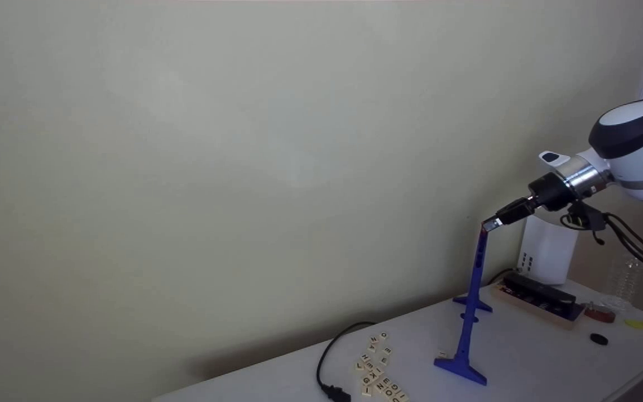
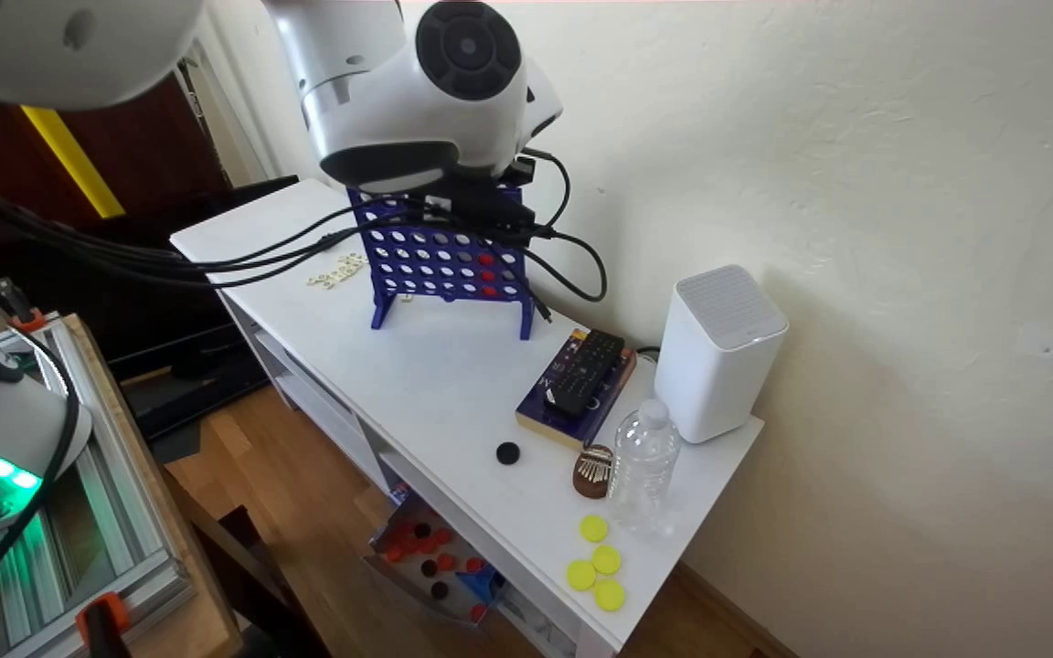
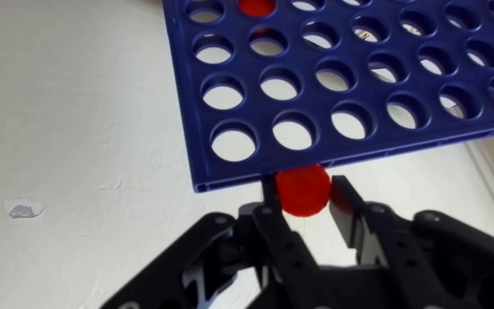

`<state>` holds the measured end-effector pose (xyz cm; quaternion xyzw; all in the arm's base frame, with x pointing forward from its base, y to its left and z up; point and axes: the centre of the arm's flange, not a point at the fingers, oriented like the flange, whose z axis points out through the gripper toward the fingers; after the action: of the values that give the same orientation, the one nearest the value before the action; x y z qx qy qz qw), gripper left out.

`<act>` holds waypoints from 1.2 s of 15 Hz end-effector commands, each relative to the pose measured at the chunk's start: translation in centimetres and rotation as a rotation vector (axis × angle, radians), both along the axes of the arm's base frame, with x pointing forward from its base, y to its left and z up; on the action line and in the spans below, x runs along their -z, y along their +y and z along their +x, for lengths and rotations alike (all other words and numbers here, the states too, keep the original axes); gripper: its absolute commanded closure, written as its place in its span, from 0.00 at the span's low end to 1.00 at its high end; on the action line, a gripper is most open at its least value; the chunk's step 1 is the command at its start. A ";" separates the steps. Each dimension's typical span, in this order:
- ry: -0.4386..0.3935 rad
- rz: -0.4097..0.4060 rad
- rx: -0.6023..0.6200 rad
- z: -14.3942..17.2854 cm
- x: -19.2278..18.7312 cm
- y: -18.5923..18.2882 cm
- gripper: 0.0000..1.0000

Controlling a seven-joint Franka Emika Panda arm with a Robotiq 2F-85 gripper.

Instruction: Pick up the red token and place in the second row from the right of the purple object on top of the other tokens

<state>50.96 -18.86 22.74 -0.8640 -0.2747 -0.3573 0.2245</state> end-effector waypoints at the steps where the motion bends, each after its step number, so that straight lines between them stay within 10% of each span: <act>1: 0.005 -0.031 -0.014 0.1 0.6 0.4 0.90; 18: 0.018 -0.089 -0.051 -0.7 1.0 0.6 0.90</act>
<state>51.01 -18.59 22.93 -0.8648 -0.2912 -0.3507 0.2109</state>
